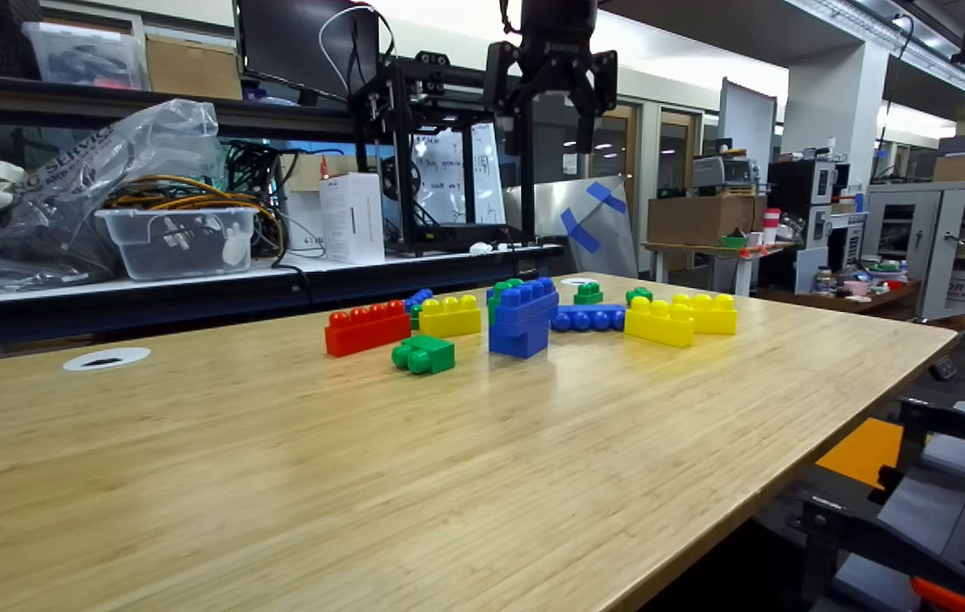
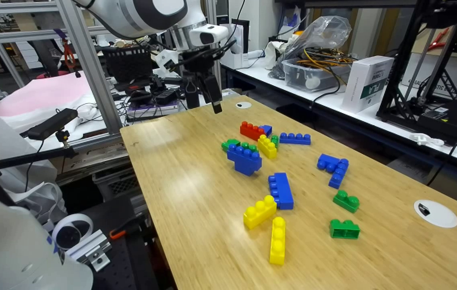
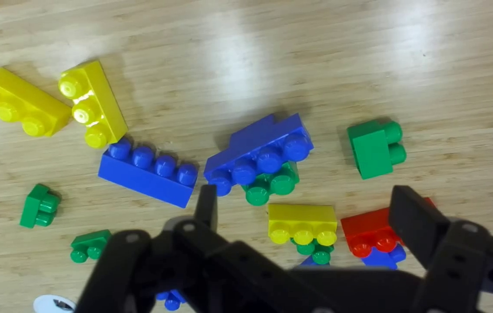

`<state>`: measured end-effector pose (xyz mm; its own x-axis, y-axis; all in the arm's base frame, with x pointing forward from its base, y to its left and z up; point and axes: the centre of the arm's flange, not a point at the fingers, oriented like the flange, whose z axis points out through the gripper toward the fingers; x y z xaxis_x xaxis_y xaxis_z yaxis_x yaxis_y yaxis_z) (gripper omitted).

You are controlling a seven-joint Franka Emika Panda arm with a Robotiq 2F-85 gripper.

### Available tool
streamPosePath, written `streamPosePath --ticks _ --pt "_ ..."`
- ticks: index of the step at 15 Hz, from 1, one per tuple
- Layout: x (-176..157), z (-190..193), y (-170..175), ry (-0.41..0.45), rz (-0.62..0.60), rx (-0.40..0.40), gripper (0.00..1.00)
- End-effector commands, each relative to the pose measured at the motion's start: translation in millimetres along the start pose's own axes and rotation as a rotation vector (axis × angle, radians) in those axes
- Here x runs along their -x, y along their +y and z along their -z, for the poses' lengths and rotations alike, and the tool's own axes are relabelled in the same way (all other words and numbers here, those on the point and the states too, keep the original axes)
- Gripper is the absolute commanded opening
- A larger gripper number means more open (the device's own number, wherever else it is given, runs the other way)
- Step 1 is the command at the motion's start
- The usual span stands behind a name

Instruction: Move the building block tower forward

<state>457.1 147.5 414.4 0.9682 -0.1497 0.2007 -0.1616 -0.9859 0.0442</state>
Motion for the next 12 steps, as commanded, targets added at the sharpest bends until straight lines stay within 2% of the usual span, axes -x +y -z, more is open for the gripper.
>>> streamPosePath --ticks 1,8,12 --pt "-22.9 -10.3 1.5 -0.014 -0.002 -0.019 1.00" --pt "-98.1 -10.4 6.4 -0.025 0.003 -0.042 1.00" --pt "-151.9 -32.7 7.9 -0.044 0.015 -0.044 1.00"
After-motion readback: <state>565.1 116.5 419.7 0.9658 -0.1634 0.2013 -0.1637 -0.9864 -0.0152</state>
